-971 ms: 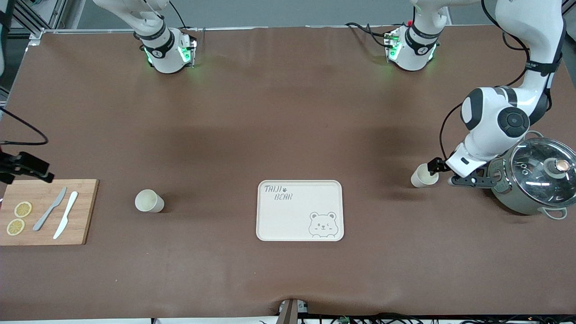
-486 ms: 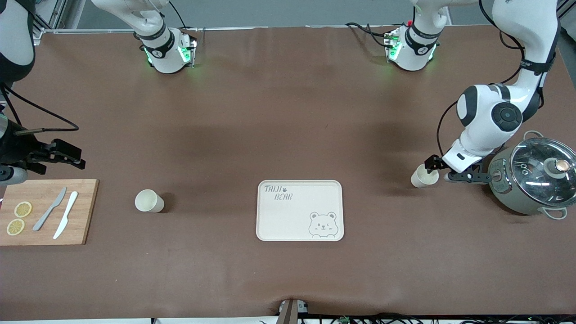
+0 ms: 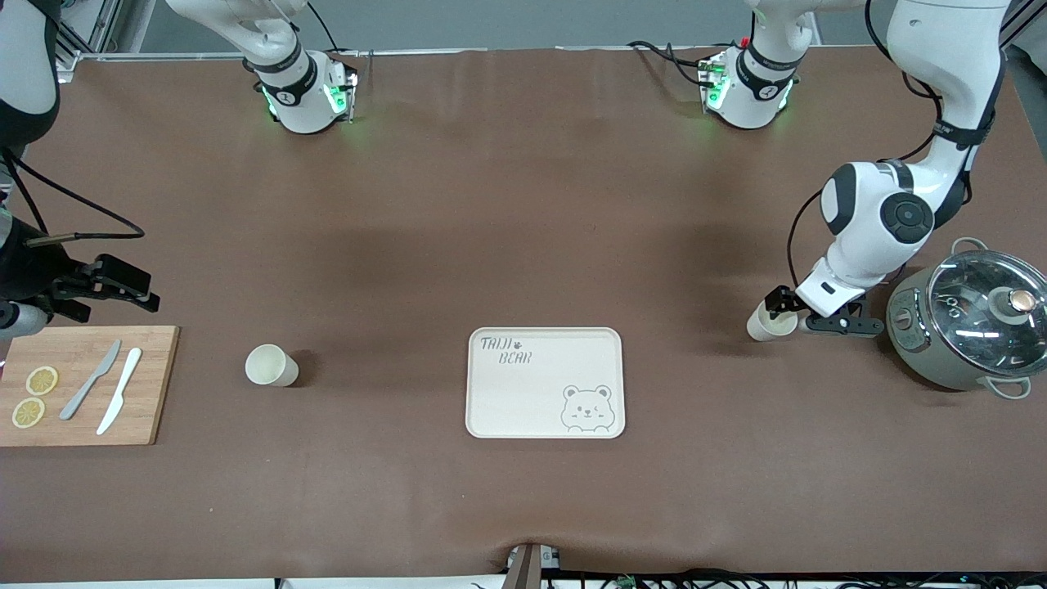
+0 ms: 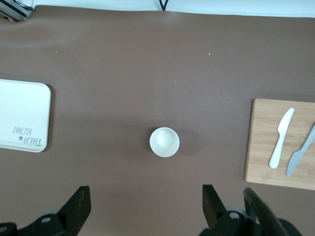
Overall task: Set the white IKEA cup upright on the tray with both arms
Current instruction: 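Lower the left gripper around the paper cup and close it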
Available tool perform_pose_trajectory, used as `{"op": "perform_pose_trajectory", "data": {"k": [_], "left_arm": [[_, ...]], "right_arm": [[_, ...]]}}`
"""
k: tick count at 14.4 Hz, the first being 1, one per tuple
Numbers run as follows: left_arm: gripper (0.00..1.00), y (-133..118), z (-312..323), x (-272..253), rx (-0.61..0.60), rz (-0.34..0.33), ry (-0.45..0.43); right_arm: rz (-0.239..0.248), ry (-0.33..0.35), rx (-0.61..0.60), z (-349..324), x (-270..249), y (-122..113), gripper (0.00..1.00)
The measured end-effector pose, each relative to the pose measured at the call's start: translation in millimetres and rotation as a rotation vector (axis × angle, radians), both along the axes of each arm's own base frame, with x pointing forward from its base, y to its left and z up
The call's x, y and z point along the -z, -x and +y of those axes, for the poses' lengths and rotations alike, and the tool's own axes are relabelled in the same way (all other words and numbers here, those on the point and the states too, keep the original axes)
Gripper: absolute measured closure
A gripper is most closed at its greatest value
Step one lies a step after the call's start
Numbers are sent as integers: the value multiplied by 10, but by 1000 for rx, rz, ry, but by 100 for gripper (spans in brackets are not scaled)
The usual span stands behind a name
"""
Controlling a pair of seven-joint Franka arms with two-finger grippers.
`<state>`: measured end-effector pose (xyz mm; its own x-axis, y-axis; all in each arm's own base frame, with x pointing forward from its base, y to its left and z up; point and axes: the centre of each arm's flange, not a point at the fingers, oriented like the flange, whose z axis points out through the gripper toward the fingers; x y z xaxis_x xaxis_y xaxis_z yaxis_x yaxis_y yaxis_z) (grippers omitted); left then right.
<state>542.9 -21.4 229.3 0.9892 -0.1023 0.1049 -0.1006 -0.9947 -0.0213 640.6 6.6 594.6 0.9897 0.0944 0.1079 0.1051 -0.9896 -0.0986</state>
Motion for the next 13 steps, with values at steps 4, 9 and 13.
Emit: {"op": "perform_pose_trajectory", "data": {"k": [4,9,13], "left_arm": [[0,6,-2,82,1,5,1],[0,-4,-3,105,9,7,1],[0,0,-4,157,7,16,1]], "right_arm": [[-4,-10,6,-25,-1,-7,0],[-23,-9,16,-64,28,-51,0],[-18,-7,26,-113,93,-83,0]]}}
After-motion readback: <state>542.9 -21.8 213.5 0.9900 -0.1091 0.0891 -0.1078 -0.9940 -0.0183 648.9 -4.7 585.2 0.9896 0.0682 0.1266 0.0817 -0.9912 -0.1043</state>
